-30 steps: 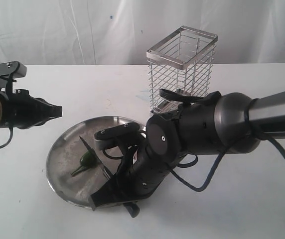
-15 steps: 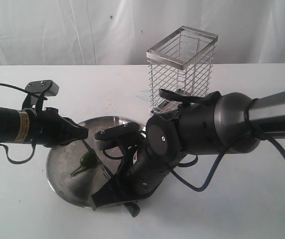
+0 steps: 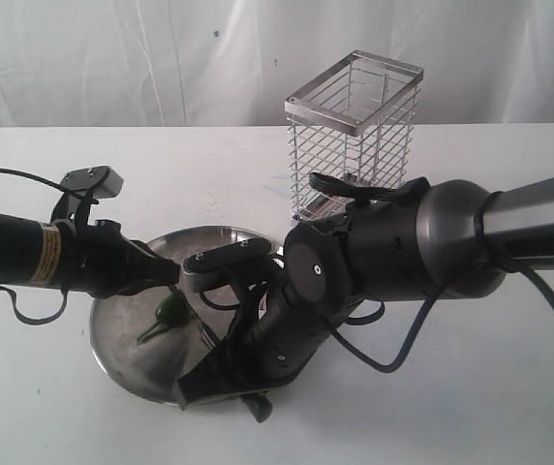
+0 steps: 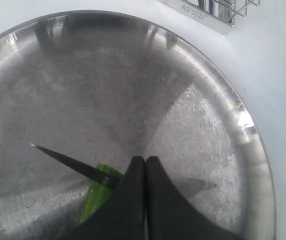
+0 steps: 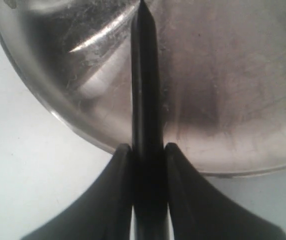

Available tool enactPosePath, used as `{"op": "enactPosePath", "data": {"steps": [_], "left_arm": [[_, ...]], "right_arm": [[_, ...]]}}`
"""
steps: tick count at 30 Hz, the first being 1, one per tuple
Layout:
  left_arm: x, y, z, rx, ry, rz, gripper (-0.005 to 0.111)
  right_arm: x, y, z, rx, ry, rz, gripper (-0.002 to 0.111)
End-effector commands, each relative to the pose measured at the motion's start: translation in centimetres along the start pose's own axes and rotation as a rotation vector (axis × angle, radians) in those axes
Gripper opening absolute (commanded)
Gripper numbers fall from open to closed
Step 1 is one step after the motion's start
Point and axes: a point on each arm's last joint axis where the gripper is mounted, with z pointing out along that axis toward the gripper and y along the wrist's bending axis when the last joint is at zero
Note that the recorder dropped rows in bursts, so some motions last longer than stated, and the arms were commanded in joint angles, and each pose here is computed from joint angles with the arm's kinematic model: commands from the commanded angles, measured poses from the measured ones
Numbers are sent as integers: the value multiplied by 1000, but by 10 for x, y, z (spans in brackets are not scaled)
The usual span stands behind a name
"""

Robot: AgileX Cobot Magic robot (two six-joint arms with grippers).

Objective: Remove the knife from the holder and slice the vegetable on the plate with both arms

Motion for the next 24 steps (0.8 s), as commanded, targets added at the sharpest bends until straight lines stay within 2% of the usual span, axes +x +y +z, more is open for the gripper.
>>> {"op": "enactPosePath", "data": {"steps": [1,7,13,24], "left_arm": [[-3,-2,-1,1,-10,4,0],[8,7,9,-107,52,23,0],[21,11,23,-133,113,17,0],[-10,0,-5,-141,-16,61,0]], "right_arm": [[-2,-1,-2,4,-8,-6,0],[-1,-1,-2,7,-4,-12,0],[-1,-2,-2,10,0,-19,0],[0,-2,-2,10,9,-19,0]]}}
